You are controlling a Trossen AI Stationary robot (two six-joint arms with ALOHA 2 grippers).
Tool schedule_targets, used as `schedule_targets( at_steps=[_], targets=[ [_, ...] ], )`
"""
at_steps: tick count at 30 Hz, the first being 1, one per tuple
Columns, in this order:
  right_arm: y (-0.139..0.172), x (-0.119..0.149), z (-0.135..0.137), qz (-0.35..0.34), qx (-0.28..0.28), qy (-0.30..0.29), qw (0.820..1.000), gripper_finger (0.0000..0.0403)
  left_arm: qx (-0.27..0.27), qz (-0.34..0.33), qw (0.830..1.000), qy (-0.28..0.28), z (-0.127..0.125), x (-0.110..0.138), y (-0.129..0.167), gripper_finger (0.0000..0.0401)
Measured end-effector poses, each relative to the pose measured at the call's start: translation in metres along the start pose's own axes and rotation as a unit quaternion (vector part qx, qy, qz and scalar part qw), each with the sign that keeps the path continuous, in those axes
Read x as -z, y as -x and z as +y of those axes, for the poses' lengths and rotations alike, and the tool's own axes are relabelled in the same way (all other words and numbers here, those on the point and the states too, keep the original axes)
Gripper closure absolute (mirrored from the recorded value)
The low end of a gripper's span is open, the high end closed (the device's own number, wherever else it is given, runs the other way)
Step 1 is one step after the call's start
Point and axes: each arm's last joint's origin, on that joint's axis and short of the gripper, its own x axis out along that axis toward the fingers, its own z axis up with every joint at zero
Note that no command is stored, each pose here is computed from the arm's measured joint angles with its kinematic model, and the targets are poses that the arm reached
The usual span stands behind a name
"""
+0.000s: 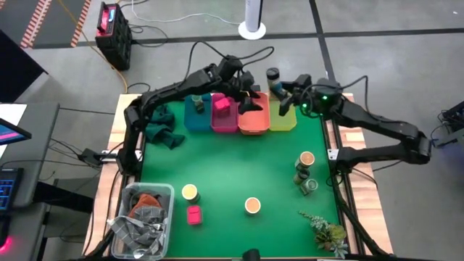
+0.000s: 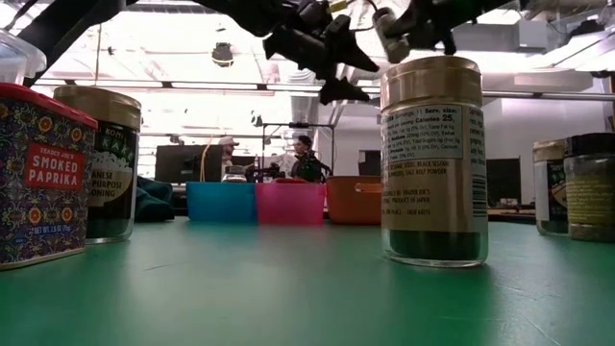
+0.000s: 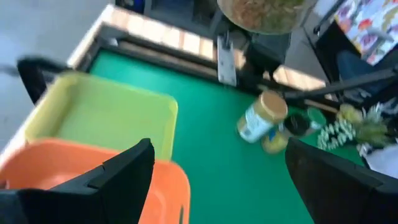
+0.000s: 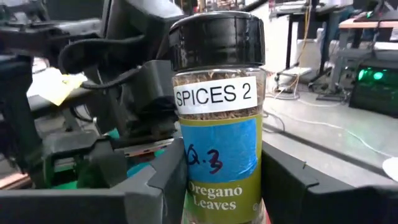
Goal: Sort spices by type
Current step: Put the left black spice bottle into the orange bin
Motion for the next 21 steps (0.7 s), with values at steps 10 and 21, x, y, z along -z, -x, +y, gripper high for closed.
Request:
schedule_targets(
  at_steps=[10,21],
  targets=[
    [0.035,-0.004,-0.005,0.023,0.002,-0.006,1.0,0.0212,0.028,0.051,0.998,0.039,-0.024,0.01,-0.013,0.0099],
    [0.072,-0.009,-0.012,0.021,0.003,-0.011,1.0,0.0212,-0.079,0.006,0.997,-0.006,-0.096,-0.003,-0.022,0.0102]
  ],
)
